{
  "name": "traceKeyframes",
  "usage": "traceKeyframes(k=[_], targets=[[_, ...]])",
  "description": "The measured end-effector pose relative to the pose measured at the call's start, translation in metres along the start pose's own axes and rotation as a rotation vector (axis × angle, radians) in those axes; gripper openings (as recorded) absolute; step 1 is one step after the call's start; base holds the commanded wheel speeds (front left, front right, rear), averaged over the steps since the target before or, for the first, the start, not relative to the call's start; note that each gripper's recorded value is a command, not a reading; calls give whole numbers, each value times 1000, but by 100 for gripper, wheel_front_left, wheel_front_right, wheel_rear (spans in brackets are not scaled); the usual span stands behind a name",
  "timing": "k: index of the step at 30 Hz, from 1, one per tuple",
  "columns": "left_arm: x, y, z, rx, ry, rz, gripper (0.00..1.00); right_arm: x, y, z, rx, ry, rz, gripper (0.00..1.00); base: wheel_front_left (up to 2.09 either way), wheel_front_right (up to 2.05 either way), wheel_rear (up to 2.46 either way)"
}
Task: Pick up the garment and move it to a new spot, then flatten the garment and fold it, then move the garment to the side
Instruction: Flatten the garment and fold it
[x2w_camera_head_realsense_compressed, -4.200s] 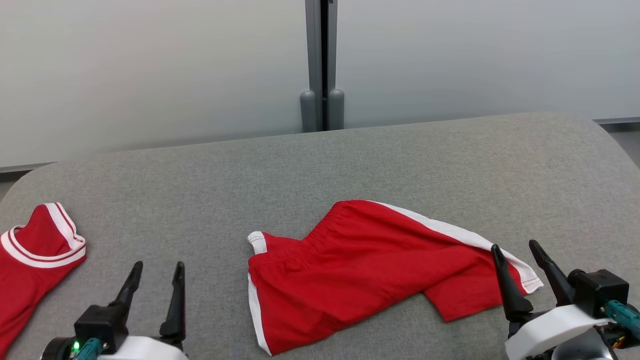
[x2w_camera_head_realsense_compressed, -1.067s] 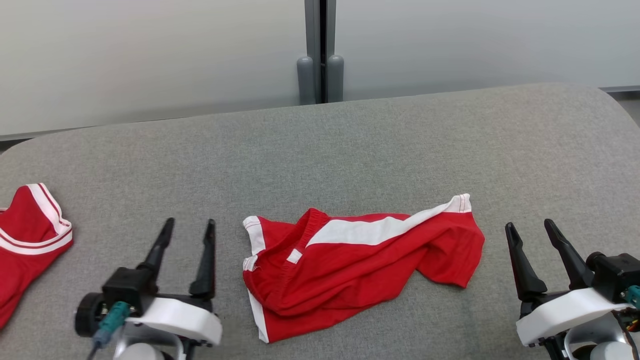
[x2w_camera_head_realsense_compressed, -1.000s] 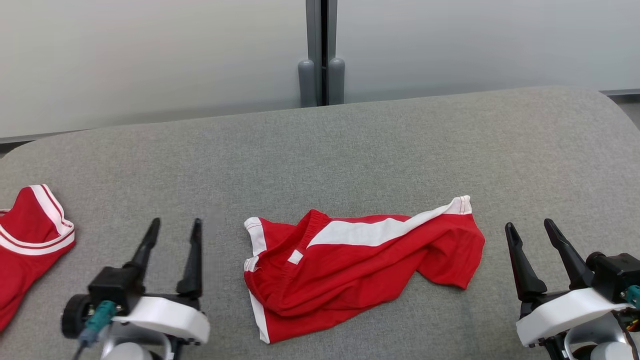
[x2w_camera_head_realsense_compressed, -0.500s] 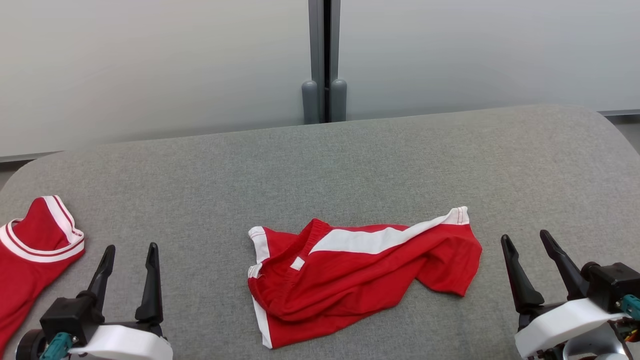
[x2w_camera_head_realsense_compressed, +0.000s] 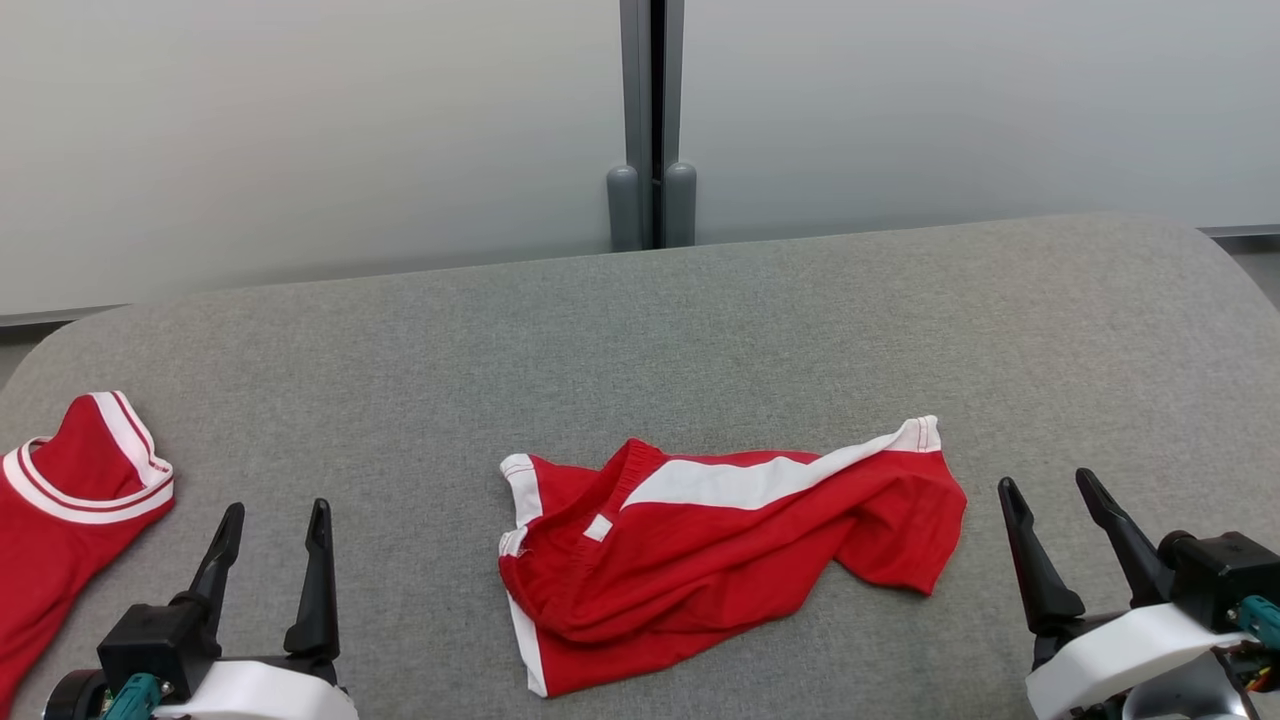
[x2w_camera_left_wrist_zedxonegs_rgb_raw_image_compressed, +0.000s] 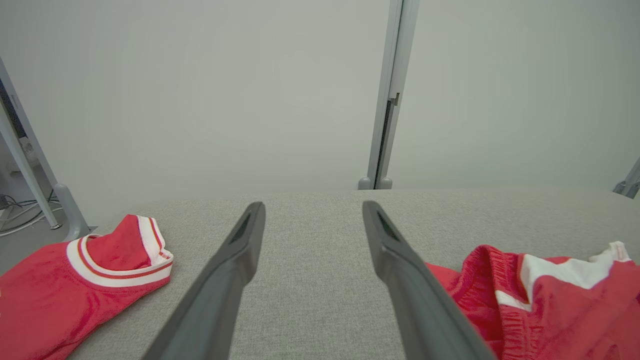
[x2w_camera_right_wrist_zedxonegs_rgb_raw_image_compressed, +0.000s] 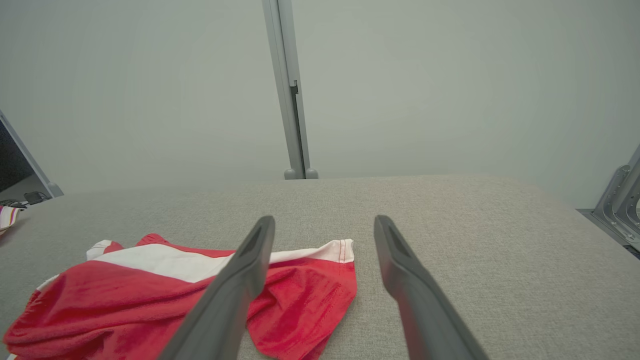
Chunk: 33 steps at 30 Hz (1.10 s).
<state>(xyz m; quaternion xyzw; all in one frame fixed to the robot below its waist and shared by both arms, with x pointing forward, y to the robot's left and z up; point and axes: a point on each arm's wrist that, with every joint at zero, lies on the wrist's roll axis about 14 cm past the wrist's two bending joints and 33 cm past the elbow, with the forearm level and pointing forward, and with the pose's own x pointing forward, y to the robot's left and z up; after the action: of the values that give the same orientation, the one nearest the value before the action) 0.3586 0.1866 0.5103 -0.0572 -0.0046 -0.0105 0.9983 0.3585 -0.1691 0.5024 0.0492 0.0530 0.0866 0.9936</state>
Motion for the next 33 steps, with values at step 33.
traceKeyframes(k=[33], targets=[[63,-161,-102,-58,426,-466,100,28,-12,-28,35,78,-14,100,0,0,0]])
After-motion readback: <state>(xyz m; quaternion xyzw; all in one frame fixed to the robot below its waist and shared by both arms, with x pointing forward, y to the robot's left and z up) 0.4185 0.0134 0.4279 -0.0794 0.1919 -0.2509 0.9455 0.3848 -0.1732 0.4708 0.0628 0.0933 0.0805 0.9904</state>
